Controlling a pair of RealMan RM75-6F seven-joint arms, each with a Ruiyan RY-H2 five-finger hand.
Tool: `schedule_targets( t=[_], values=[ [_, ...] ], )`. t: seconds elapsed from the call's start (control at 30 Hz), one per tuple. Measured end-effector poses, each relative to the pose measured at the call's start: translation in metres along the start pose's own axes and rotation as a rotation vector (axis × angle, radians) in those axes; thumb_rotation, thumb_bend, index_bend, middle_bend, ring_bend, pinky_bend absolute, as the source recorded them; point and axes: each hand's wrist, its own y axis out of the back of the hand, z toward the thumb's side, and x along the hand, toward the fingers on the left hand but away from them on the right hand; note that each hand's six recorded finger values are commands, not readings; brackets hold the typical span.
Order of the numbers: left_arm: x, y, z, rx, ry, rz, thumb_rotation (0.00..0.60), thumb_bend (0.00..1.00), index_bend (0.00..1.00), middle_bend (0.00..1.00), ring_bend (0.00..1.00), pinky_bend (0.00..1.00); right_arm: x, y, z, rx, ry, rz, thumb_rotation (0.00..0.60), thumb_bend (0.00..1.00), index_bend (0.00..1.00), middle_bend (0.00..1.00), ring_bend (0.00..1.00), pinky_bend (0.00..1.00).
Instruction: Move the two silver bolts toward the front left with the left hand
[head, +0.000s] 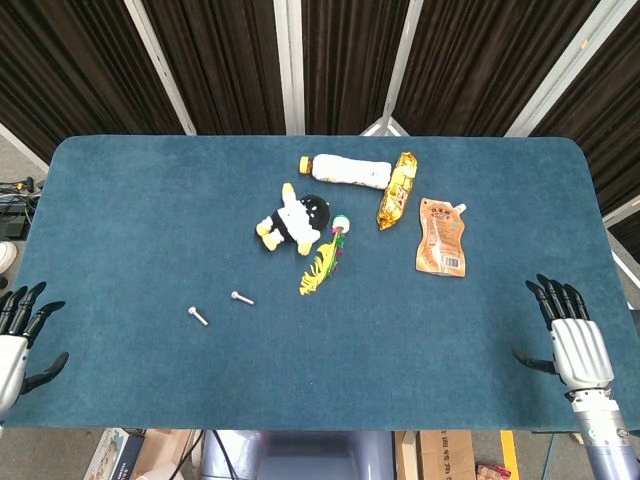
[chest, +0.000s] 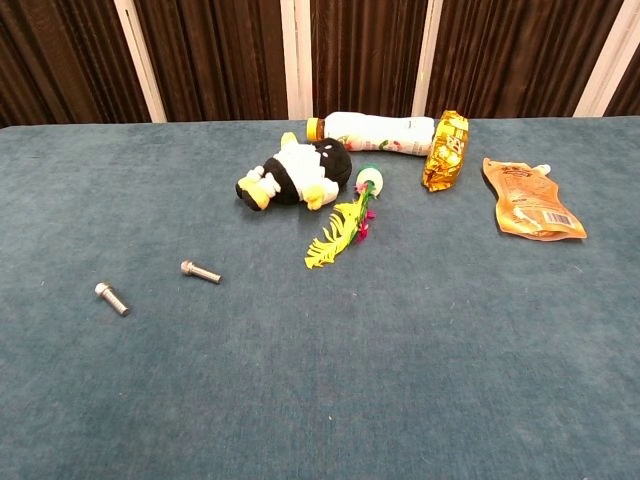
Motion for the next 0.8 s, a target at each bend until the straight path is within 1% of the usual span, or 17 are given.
schedule_targets(
  t=[0.17, 0.27, 0.37, 0.5, 0.6, 0.7, 0.8],
  values=[
    [0.01, -0.004, 0.006, 0.049, -0.022, -0.006, 0.6, 0.36, 0.26, 0.02, 0.0, 0.0, -0.001, 0.001, -0.002, -0.001, -0.01, -0.003, 0.6, 0.11, 0.12, 0.07, 0.03, 0.0],
    [0.025, -0.006, 0.012, 0.102, -0.071, -0.021, 0.6, 0.38, 0.3, 0.02, 0.0, 0.0, -0.001, 0.001, -0.003, 0.003, -0.012, -0.003, 0.6, 0.11, 0.12, 0.07, 0.03, 0.0],
    [0.045, -0.01, 0.022, 0.151, -0.135, -0.055, 0.6, 0.4, 0.33, 0.03, 0.0, 0.0, -0.001, 0.0, -0.003, 0.005, -0.013, 0.003, 0.6, 0.11, 0.12, 0.07, 0.03, 0.0],
    [0.073, -0.018, 0.04, 0.178, -0.224, -0.126, 0.6, 0.4, 0.33, 0.03, 0.0, 0.0, 0.0, -0.001, -0.001, 0.013, -0.011, 0.006, 0.6, 0.11, 0.12, 0.07, 0.03, 0.0],
    [0.094, -0.028, 0.056, 0.199, -0.287, -0.207, 0.6, 0.4, 0.32, 0.03, 0.0, 0.0, 0.001, -0.001, 0.0, 0.015, -0.01, 0.009, 0.6, 0.11, 0.12, 0.07, 0.03, 0.0],
    [0.11, -0.039, 0.073, 0.221, -0.34, -0.279, 0.6, 0.4, 0.32, 0.03, 0.0, 0.0, 0.001, -0.001, 0.001, 0.02, -0.01, 0.009, 0.6, 0.11, 0.12, 0.07, 0.03, 0.0],
    [0.122, -0.049, 0.091, 0.24, -0.379, -0.334, 0.6, 0.4, 0.33, 0.03, 0.0, 0.0, 0.001, -0.002, 0.001, 0.021, -0.013, 0.01, 0.6, 0.11, 0.12, 0.07, 0.03, 0.0]
  ],
)
